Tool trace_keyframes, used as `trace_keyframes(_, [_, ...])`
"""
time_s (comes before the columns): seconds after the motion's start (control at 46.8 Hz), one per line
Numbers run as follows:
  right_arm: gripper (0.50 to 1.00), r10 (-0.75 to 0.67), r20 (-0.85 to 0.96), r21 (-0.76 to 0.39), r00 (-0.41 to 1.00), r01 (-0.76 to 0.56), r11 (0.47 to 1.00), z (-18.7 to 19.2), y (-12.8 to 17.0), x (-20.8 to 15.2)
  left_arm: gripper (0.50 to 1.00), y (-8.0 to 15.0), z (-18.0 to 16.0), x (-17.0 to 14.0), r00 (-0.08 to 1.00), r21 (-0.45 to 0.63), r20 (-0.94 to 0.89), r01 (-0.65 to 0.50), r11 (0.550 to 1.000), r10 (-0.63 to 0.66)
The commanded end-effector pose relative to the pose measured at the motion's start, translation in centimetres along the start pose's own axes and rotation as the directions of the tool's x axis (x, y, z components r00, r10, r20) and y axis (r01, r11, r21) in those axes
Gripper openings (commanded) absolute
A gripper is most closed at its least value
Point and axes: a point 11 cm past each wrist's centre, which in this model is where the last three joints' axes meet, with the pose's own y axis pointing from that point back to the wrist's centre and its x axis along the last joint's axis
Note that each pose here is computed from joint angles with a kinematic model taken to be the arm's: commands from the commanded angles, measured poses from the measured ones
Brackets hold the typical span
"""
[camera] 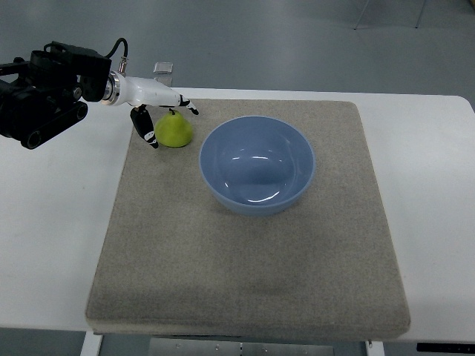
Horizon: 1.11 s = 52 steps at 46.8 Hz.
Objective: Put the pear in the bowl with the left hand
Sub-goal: 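Lower the left hand around the green pear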
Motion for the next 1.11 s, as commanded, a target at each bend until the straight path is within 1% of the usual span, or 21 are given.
trace_keyframes(0.0, [0.924, 0.000, 0.000, 0.000, 1.000, 0.000, 1.000, 0.0, 0.0, 0.0, 0.966, 0.0, 0.0, 0.0, 1.000, -0.001, -0.002, -0.003, 1.000, 0.003])
trace_keyframes(0.171, [0.924, 0.000, 0.000, 0.000, 1.000, 0.000, 1.000, 0.0, 0.0, 0.0, 0.986, 0.0, 0.1, 0.1, 1.000, -0.010, -0.009, -0.022, 1.000, 0.022])
trace_keyframes(0.342, [0.924, 0.000, 0.000, 0.000, 1.000, 0.000, 1.000, 0.0, 0.0, 0.0, 0.988, -0.1, 0.7, -0.2, 1.000, -0.055, -0.005, -0.018, 0.998, 0.018])
trace_keyframes(0.448, [0.924, 0.000, 0.000, 0.000, 1.000, 0.000, 1.000, 0.0, 0.0, 0.0, 0.986, -0.1, 0.6, -0.3, 1.000, -0.051, -0.003, -0.014, 0.999, 0.014])
trace_keyframes(0.576, [0.924, 0.000, 0.000, 0.000, 1.000, 0.000, 1.000, 0.0, 0.0, 0.0, 0.984, -0.3, 0.1, -1.5, 1.000, -0.037, -0.013, 0.001, 0.999, -0.002])
trace_keyframes(0.726, [0.924, 0.000, 0.000, 0.000, 1.000, 0.000, 1.000, 0.0, 0.0, 0.0, 0.984, -0.3, -0.5, -1.8, 1.000, -0.018, -0.010, -0.024, 1.000, 0.024])
trace_keyframes(0.918, [0.924, 0.000, 0.000, 0.000, 1.000, 0.000, 1.000, 0.0, 0.0, 0.0, 0.979, -0.7, -0.3, -1.8, 0.999, -0.020, -0.009, -0.046, 0.999, 0.045])
trace_keyframes(1.003, [0.924, 0.001, 0.000, 0.000, 1.000, -0.001, 1.000, 0.0, 0.0, 0.0, 0.969, -0.7, -0.4, -1.7, 0.999, -0.016, -0.011, -0.048, 0.999, 0.048])
trace_keyframes(1.046, [0.924, 0.000, 0.001, 0.000, 1.000, 0.000, 1.000, 0.0, 0.0, 0.0, 0.951, -0.7, -0.4, -1.7, 0.999, -0.015, -0.011, -0.048, 0.999, 0.048])
trace_keyframes(1.067, [0.924, 0.000, 0.000, 0.000, 1.000, 0.000, 1.000, 0.0, 0.0, 0.0, 0.934, -0.7, -0.4, -1.7, 0.999, -0.014, -0.012, -0.050, 0.999, 0.050])
trace_keyframes(1.089, [0.924, 0.000, 0.000, 0.000, 1.000, 0.000, 1.000, 0.0, 0.0, 0.0, 0.905, -0.7, -0.5, -1.8, 0.999, -0.013, -0.012, -0.047, 0.999, 0.047])
